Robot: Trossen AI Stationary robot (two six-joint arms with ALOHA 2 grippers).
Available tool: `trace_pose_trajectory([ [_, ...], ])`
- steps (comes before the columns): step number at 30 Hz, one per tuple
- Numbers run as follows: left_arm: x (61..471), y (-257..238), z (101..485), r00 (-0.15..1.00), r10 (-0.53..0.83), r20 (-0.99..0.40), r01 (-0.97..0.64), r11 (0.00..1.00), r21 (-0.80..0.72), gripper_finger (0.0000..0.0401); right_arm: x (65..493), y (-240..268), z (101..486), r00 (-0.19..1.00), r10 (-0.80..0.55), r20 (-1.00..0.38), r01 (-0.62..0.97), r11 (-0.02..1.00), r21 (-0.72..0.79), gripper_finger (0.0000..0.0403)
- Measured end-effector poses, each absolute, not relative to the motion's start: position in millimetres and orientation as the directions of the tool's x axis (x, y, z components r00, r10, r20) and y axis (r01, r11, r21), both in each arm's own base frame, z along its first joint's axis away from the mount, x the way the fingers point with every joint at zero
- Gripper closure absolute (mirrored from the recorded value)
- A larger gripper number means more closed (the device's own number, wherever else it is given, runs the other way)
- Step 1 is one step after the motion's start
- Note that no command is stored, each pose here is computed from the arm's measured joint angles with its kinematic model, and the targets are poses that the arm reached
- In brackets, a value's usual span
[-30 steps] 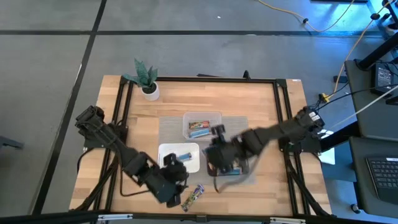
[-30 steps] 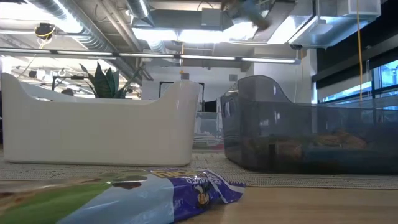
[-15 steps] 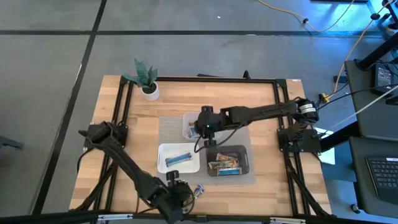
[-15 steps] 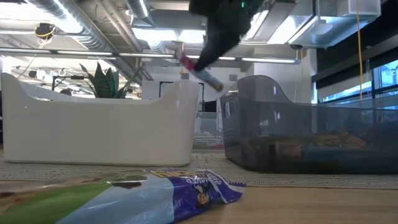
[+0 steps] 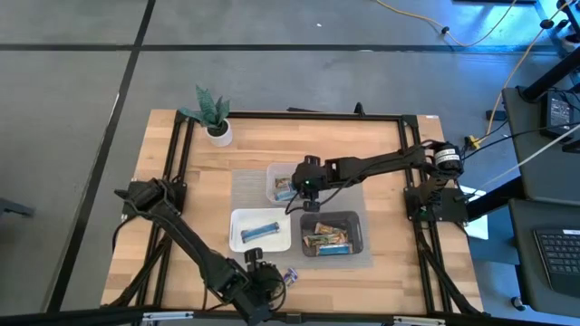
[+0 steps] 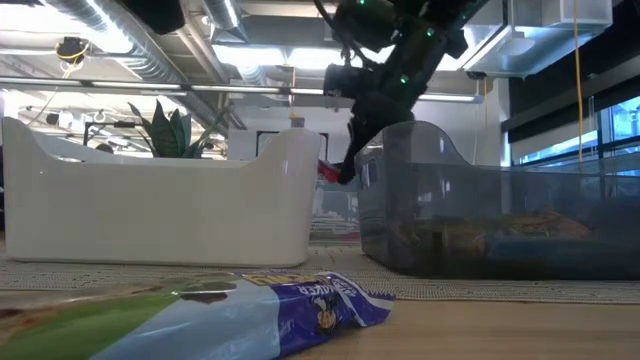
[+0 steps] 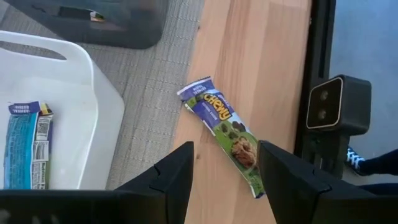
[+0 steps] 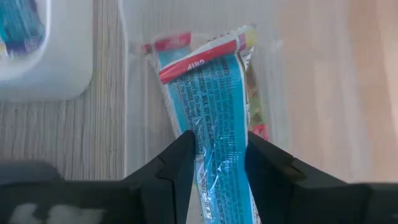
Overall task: Pick and place Granola Bars by type
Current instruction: Put the red granola bar into the transparent bin, then put the blue granola bar into the white bin
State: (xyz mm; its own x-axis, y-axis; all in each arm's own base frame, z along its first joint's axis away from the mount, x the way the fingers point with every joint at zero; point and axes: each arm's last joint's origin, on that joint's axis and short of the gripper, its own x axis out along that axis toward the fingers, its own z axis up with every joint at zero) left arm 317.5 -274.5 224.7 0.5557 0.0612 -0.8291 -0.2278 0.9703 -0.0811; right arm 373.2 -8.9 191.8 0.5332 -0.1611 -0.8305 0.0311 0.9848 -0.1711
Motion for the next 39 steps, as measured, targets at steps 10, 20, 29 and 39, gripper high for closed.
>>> trace_pose_trajectory([
  [10,317.2,-274.1,224.7,0.559,0.075,-0.826,-0.228,0.971,-0.066,0.0232,369.8,-8.8,185.9,0.516,-0.160,-0.841,0.023,0.985,-0.173,0.0266],
  [20,319.2,-273.3,225.0,0.560,0.062,-0.826,-0.203,0.977,-0.064,0.0232,369.8,-7.9,185.8,0.519,-0.134,-0.844,0.010,0.989,-0.151,0.0266],
  [29,314.3,-280.1,224.4,0.519,-0.017,-0.855,-0.140,0.985,-0.105,0.0232,369.8,-7.9,185.8,0.519,-0.135,-0.844,0.033,0.990,-0.138,0.0198],
  [39,318.1,-276.1,226.4,0.600,0.098,-0.794,-0.420,0.884,-0.208,0.0232,379.7,11.0,236.0,0.481,-0.155,-0.863,0.070,0.988,-0.139,0.0146],
])
